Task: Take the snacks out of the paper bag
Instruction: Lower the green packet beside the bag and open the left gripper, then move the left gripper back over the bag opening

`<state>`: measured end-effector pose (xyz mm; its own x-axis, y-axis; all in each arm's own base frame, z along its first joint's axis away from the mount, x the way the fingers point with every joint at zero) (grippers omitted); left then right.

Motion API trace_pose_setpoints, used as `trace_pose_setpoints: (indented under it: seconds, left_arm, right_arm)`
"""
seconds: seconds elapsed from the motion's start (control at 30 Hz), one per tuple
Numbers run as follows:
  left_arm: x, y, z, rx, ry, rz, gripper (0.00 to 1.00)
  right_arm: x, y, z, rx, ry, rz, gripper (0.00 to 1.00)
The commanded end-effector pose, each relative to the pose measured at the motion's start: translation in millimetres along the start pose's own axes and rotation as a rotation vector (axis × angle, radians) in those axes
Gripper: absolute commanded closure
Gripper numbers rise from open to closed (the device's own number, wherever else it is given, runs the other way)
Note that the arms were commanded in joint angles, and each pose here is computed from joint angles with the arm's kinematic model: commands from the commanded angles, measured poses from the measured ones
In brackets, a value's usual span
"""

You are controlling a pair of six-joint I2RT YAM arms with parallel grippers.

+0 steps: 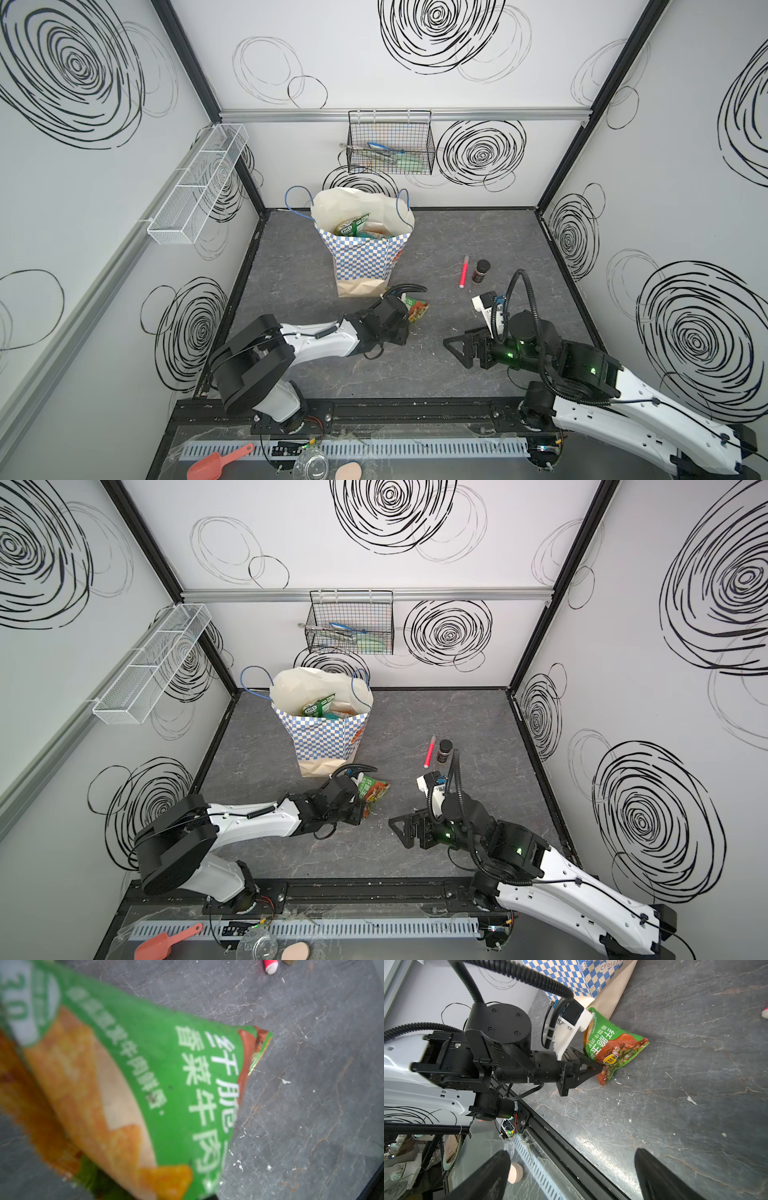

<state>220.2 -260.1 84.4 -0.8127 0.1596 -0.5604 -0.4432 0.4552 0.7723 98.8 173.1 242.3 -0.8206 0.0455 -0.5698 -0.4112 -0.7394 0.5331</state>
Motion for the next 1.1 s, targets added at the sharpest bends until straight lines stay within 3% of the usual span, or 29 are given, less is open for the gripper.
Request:
trace_pose_setpoints:
  seconds: [0.0, 0.13, 0.3, 0.57, 0.7, 1.07]
  left_arm:
    - [-13.3, -0.8, -7.2, 0.051, 0.022, -0.063, 0.79]
    - [-21.2, 8.7, -11.6, 0.067, 0.018, -0.093, 0.73]
    - [-36.7, 34.8, -17.3, 0.081, 0.004, -0.143, 0.57]
    - [-77.7, 115.1, -27.5, 0.112, -0.003, -0.321, 0.42]
    - [-108.8, 161.1, -26.0, 0.115, -0.019, -0.404, 0.28]
    - [-232.3, 237.5, 38.1, -0.112, -0.019, -0.473, 0.11]
  right_arm:
    - [1.3, 2.9, -1.0, -0.008, -0.02, -0.004, 0.03]
    - [-2.1, 7.0, 1.2, -0.014, -0.02, -0.02, 0.03]
    - [-6.6, 7.3, 5.7, -0.025, -0.02, -0.035, 0.03]
    - [-15.5, 11.0, 11.2, -0.04, -0.018, -0.079, 0.03]
    - [-20.3, 17.6, 12.9, -0.041, -0.017, -0.107, 0.03]
    - [-35.5, 31.8, 34.7, -0.093, -0.019, -0.117, 0.03]
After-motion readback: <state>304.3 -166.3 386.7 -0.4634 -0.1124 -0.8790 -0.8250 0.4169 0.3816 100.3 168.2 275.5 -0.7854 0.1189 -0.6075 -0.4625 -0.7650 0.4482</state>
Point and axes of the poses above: each gripper's point midway between its finger pads, its own y axis back along the fingers, its own z axis along the line the jaws close on, x = y × z, the point moved 5 cm from there along y, back along the fingers, and after that the axes turned 4 degrees about -y, right-handed, at the moved point
